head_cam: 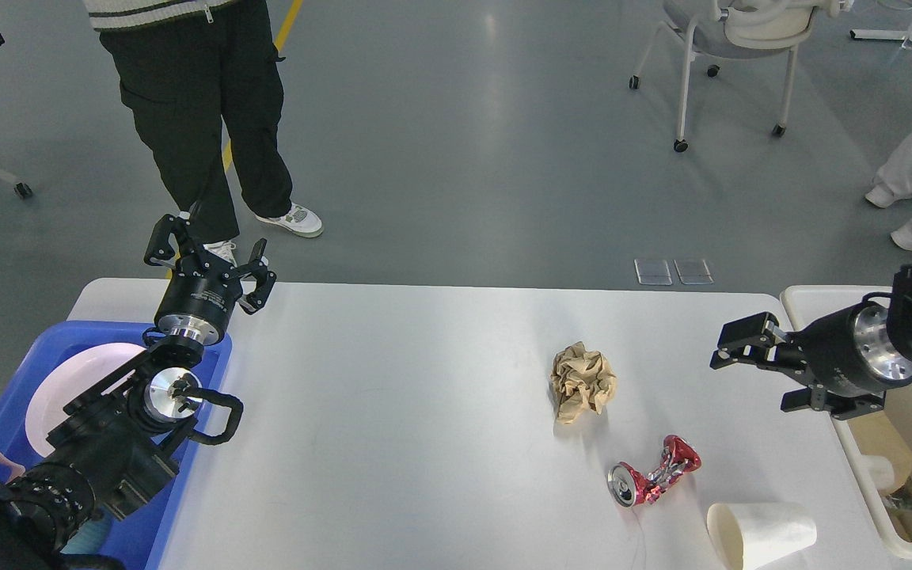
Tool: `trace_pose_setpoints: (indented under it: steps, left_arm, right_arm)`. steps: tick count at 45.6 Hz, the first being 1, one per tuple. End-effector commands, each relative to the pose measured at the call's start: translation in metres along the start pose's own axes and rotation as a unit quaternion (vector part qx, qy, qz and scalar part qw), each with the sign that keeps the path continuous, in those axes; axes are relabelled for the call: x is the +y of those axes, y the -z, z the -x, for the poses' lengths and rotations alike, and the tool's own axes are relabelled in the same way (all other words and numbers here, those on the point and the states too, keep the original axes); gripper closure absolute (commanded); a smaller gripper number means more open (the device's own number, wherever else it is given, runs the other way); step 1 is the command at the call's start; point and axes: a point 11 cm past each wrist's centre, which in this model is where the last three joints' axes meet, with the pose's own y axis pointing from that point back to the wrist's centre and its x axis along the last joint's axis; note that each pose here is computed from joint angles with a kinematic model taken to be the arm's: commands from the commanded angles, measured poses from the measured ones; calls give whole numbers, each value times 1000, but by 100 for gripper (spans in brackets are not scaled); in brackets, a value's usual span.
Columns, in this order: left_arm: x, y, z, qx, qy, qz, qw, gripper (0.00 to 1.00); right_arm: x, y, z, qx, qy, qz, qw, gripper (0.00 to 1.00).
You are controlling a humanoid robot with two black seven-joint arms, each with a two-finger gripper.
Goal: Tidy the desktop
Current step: 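Lower the right gripper toward the second white cup nearest the robot, then grasp the second white paper cup with the right gripper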
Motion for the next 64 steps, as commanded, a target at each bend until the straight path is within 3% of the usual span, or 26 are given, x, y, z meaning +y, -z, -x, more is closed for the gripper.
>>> trace_pose_setpoints:
  steps: [1, 10, 32, 41, 49, 64]
  left_arm:
    - [0, 0, 0, 0, 0, 0, 1000, 2]
    - [0, 0, 0, 0, 0, 0, 1000, 2]
    - [0, 0, 0, 0, 0, 0, 1000, 2]
    - [0, 0, 0, 0, 0, 0, 1000, 2]
    - [0, 0, 0, -1, 0, 0, 1000, 2]
    - [0, 0, 0, 0, 0, 0, 1000, 2]
  right_arm:
    - [-16, -9, 9, -3, 7, 22, 1000, 0]
    - [-70, -56, 35, -62, -9, 61, 996, 0]
    - [-79, -21, 54, -149, 20, -4, 989, 0]
    - [-74, -33, 50, -166, 11, -1, 986, 0]
    - [-38, -68, 26, -235, -42, -22, 971, 0]
    - [-29, -99, 52, -276, -25, -17, 961, 0]
